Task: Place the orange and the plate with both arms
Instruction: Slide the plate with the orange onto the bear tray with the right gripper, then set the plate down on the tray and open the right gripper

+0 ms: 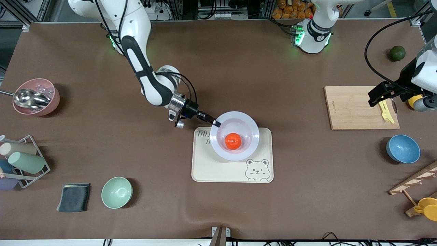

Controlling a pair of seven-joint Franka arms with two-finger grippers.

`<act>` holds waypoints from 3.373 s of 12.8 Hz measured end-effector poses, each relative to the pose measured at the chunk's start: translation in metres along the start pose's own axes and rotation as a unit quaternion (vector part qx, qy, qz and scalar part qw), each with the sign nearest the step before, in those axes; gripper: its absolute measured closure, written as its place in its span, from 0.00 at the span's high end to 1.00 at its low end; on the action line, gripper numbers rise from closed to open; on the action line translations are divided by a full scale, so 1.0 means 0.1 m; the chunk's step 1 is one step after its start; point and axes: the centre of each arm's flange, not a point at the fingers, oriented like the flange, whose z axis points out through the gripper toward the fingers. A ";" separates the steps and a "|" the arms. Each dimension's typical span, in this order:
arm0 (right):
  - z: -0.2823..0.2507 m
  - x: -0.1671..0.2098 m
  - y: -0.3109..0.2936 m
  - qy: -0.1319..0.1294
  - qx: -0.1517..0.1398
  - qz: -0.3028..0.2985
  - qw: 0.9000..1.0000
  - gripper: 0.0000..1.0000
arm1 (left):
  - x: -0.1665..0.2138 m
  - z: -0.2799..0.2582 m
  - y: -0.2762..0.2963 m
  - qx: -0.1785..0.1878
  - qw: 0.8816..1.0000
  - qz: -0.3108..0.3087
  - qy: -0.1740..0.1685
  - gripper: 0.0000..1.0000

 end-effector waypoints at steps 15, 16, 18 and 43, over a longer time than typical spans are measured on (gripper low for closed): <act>0.31 0.28 0.12 0.039 -0.035 -0.012 0.999 0.17 | -0.01 -0.03 0.01 -0.001 1.000 0.003 0.003 1.00; 0.31 0.29 0.14 0.039 -0.039 -0.013 0.998 0.28 | -0.01 -0.04 0.01 -0.001 1.000 0.003 0.003 1.00; 0.32 0.30 0.20 0.033 -0.049 -0.019 0.998 0.38 | -0.01 -0.05 0.01 -0.001 1.000 0.002 0.004 1.00; 0.30 0.46 -0.01 -0.008 -0.152 0.062 0.986 0.49 | -0.01 -0.12 -0.06 -0.002 1.000 -0.003 0.011 1.00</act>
